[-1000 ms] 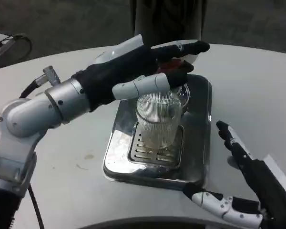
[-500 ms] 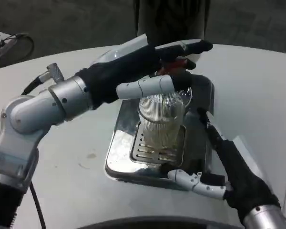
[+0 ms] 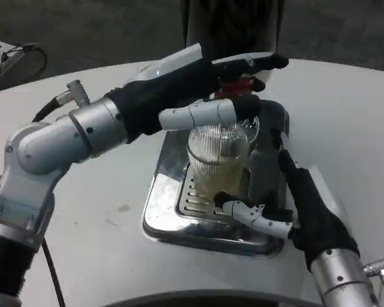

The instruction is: Grasp the cup under the faucet to collect the drink, then remove the cup.

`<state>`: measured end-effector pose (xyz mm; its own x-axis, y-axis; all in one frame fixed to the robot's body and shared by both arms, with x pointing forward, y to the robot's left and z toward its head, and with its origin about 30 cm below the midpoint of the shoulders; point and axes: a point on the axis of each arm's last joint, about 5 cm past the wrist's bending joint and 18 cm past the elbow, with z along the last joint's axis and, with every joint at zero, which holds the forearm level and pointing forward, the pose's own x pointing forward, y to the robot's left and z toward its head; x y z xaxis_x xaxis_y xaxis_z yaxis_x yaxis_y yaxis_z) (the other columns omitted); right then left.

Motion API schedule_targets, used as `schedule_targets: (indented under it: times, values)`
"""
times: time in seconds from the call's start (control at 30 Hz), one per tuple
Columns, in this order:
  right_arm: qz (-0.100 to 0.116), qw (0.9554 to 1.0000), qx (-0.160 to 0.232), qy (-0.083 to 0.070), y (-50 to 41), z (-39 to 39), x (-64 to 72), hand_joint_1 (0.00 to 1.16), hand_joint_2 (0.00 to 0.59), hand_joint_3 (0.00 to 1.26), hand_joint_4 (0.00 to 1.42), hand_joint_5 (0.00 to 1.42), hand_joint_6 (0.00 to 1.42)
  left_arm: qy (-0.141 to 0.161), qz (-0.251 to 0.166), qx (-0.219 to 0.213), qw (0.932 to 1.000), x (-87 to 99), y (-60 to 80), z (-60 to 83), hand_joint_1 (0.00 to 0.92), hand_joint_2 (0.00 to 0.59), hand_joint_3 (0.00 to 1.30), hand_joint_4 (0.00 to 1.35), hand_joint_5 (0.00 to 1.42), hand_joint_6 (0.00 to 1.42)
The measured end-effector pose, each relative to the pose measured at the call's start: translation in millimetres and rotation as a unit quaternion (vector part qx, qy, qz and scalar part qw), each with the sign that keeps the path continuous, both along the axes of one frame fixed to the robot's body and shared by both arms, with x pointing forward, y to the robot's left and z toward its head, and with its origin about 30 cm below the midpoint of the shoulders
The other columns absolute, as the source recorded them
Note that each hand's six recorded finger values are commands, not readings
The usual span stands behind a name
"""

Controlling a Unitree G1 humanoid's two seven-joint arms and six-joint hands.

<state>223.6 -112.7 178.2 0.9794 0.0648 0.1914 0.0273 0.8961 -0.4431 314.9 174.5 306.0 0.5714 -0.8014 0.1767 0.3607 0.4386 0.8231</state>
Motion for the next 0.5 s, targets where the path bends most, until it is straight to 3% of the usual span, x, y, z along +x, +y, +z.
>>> schedule_targets:
  times: [0.23,0.37,0.5]
  values:
    - [0.012,0.9999,0.008,0.005,2.8,-2.7,7.6,0.81,0.198,0.00,0.00,0.00,0.03,0.000,0.000,0.001,1.0000,1.2,0.4,1.6,0.000,0.000,0.12,0.04,0.16,0.12]
    - [0.015,0.9998,0.010,-0.008,5.9,-0.2,11.9,0.80,0.197,0.00,0.00,0.00,0.03,-0.001,-0.001,0.004,1.0000,1.9,0.8,2.8,0.000,0.000,0.12,0.05,0.16,0.12]
    - [0.020,0.9997,0.014,-0.008,9.6,0.9,17.3,0.80,0.197,0.00,0.00,0.00,0.02,-0.004,-0.002,0.008,1.0000,2.4,1.0,5.5,0.000,0.000,0.12,0.05,0.16,0.11]
